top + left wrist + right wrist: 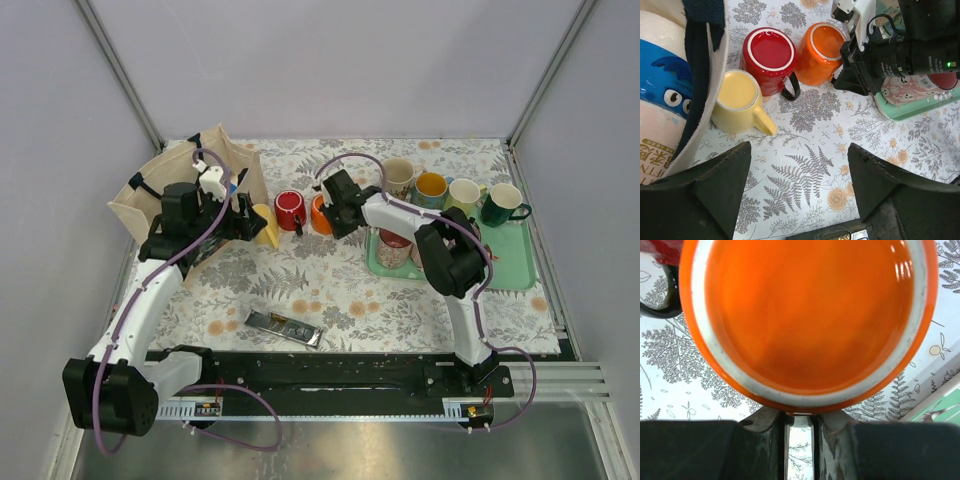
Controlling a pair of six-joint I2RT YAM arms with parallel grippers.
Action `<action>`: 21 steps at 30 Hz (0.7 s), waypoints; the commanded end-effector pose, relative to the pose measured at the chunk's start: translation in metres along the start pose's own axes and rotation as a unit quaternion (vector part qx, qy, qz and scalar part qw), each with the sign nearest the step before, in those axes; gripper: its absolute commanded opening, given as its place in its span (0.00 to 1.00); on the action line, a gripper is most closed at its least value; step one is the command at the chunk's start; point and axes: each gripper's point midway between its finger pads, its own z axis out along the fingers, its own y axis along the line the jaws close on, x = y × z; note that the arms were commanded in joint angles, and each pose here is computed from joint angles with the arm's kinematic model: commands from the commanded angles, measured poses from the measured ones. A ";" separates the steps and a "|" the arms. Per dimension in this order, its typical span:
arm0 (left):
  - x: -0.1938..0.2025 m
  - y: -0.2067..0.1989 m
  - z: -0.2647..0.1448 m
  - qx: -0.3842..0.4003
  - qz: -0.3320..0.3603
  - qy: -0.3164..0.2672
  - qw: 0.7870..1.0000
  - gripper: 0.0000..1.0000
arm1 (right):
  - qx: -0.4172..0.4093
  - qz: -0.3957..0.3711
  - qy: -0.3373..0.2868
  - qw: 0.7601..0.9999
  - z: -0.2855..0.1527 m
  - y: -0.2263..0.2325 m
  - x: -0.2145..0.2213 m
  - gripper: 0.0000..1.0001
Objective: Turn the mug right side up
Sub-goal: Turn over the cup at the center of the board.
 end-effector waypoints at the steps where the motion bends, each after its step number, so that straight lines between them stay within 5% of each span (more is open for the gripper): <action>1: -0.032 -0.011 -0.010 0.020 0.057 -0.039 0.997 0.81 | -0.063 -0.004 -0.058 0.996 -0.048 0.009 -0.036 0.00; 6: -0.037 -0.034 -0.024 0.058 0.227 -0.084 0.968 0.82 | -0.248 0.013 -0.106 0.963 -0.126 0.037 -0.058 0.00; 10: -0.032 -0.064 -0.038 0.036 0.481 -0.151 0.863 0.84 | -0.370 0.036 -0.129 0.919 -0.188 0.053 -0.074 0.00; 13: -0.039 -0.082 -0.045 0.025 0.567 -0.234 0.789 0.87 | -0.425 0.028 -0.121 0.897 -0.212 0.064 -0.070 0.00; 21: -0.044 -0.116 -0.028 0.018 0.712 -0.311 0.629 0.88 | -0.518 0.012 -0.092 0.851 -0.240 0.086 -0.033 0.00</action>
